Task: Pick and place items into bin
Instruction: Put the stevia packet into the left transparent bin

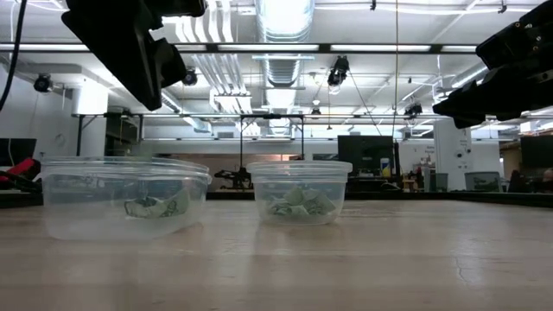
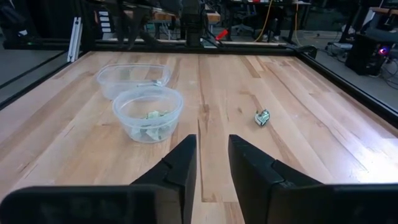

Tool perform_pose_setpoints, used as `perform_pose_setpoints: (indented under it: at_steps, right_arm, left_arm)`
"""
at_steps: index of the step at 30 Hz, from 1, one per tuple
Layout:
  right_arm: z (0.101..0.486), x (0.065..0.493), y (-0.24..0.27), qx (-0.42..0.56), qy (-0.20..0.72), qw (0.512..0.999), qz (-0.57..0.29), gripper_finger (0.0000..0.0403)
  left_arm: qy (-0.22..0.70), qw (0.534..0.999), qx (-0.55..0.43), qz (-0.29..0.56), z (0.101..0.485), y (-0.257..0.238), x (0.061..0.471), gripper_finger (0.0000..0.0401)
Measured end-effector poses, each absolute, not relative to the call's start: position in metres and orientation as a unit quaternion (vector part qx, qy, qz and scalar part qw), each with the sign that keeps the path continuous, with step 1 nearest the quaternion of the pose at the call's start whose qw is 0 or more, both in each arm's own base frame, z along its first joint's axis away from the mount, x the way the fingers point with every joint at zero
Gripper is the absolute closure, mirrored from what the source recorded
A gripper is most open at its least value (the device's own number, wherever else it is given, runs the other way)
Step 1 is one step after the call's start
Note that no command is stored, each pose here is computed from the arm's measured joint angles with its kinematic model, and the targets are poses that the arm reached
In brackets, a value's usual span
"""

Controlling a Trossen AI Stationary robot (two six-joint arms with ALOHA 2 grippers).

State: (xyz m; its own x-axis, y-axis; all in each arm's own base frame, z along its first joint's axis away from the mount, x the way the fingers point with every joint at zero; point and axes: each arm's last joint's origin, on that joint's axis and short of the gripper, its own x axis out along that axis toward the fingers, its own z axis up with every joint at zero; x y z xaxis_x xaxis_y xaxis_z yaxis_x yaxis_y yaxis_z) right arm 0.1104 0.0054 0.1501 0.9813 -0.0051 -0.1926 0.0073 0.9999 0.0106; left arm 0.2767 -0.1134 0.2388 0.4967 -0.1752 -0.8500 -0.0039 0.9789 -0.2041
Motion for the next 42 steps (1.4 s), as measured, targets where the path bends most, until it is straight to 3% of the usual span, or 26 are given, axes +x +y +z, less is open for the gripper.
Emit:
perform_pose_setpoints:
  at_steps: [18, 28, 42]
  right_arm:
    - [0.15, 0.11, 0.005, 0.006, 0.097, 0.995, -0.003, 0.0333]
    - [0.15, 0.11, 0.005, 0.005, 0.097, 0.995, -0.003, 0.032]
    - [0.15, 0.11, 0.005, 0.005, 0.097, 0.995, -0.003, 0.0333]
  left_arm:
    - [0.498, 0.861, -0.087, -0.05, 0.239, -0.114, 0.277, 0.0252]
    - [0.495, 0.864, -0.085, -0.042, 0.239, -0.113, 0.277, 0.0248]
    - [0.436, 0.886, -0.072, 0.141, 0.238, -0.08, 0.29, 0.0248]
